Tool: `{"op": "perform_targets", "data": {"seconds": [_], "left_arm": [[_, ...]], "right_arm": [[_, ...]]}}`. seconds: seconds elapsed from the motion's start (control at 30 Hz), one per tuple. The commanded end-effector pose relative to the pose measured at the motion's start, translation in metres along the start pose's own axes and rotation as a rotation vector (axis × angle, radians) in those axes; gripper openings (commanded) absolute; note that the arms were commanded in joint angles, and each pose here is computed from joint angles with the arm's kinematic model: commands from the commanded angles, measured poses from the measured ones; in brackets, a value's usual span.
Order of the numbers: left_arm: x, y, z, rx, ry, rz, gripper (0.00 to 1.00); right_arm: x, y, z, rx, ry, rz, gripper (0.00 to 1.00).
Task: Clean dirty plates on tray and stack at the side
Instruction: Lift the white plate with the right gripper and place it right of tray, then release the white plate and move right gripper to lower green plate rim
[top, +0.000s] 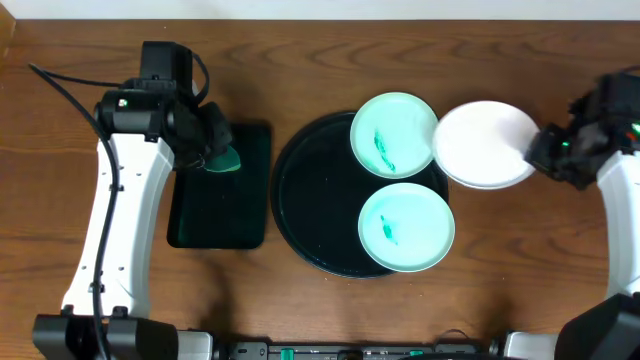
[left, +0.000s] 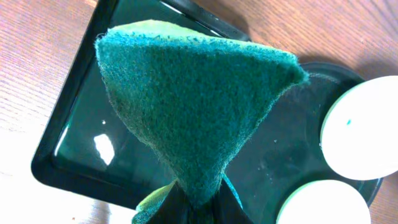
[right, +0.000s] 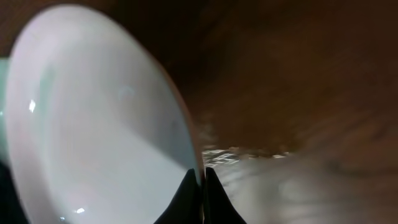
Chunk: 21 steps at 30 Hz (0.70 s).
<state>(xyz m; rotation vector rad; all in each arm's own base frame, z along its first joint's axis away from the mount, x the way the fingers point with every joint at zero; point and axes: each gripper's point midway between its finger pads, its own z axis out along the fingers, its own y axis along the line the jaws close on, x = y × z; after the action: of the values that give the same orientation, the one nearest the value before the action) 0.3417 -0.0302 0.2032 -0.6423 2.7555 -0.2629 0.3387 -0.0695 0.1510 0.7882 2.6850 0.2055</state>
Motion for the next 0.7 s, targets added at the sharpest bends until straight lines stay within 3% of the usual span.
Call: {"op": "perform_targets", "data": {"seconds": [0.0,0.33,0.5,0.6,0.67], "left_arm": [[-0.001,0.003,0.007,-0.018,0.018,0.002,0.07],[-0.002,0.002,0.009,-0.016,0.015,0.002,0.07],[-0.004,0.001,0.009,-0.013,0.009,0.003,0.07],[-0.004,0.001,0.009,-0.013,0.009,0.003,0.07],[-0.004,0.001,0.009,-0.013,0.009,0.003,0.07]], "right_arm": [[0.008,-0.041,0.023,0.039,0.003,0.047,0.01],[0.027,-0.067,0.088,0.060,-0.080,0.049,0.01],[0.024,-0.072,0.097,0.079,-0.112,0.047,0.01],[0.024,-0.071,0.096,0.072,-0.110,0.046,0.21],[0.026,-0.064,0.093,0.049,-0.081,0.045,0.26]]}}
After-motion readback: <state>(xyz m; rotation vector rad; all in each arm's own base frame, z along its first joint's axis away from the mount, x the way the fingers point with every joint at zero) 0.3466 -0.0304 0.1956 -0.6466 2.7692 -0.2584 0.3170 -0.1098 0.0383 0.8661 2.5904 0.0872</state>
